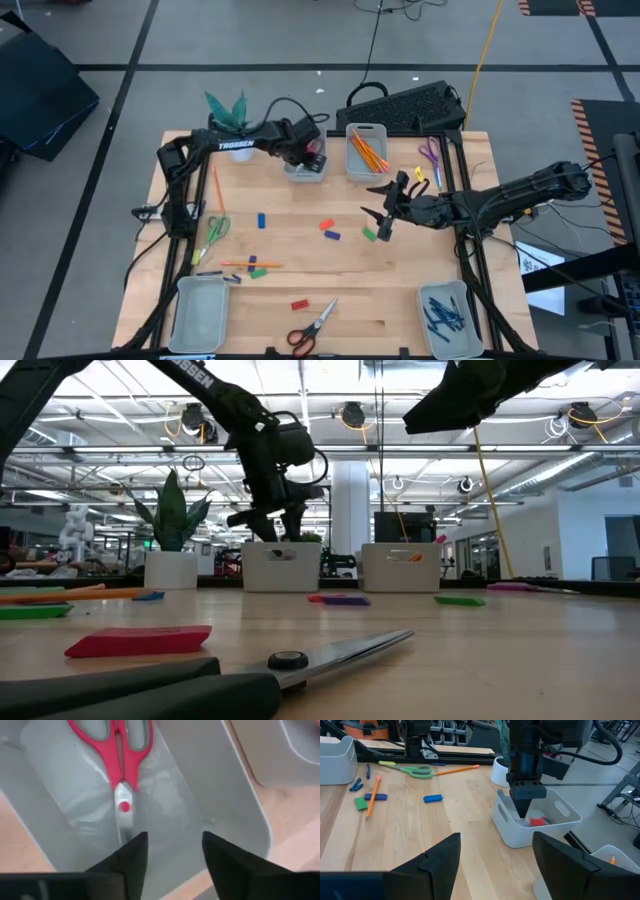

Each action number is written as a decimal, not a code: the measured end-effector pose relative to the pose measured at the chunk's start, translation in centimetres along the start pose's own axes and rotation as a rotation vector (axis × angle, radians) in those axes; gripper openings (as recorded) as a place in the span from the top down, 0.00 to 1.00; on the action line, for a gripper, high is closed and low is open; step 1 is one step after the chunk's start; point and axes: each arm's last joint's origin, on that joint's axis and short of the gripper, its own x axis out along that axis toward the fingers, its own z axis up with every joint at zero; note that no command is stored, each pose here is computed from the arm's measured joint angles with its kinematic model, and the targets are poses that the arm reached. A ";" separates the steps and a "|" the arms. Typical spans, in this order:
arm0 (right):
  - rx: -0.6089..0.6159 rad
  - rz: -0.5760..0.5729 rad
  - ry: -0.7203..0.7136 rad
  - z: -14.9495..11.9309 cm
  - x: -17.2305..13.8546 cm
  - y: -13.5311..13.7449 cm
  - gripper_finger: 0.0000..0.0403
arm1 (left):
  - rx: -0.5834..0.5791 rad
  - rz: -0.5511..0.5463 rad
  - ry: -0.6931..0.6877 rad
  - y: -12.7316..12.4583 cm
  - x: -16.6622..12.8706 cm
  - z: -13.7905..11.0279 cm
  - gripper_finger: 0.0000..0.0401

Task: Sort crayons/erasers/pens/pencils in bins
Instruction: Put the green scissors into the top left bin, then put the purple scissors into the top left bin

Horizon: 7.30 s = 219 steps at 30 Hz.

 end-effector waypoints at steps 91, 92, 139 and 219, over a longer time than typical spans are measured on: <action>0.000 -0.001 0.000 0.0 0.0 0.0 0.40 | -0.155 0.421 0.336 6.9 -6.5 -24.6 0.95; 0.000 -0.001 0.000 0.0 0.0 0.0 0.40 | -0.149 0.434 0.330 6.6 -7.1 -24.3 0.96; 0.000 -0.001 0.000 0.0 0.0 0.0 0.40 | 0.076 -0.084 0.228 1.5 -4.7 5.3 0.94; 0.960 -0.807 0.964 -7.8 4.9 -28.1 0.63 | 0.667 -0.670 -0.629 0.9 -10.7 -17.6 0.48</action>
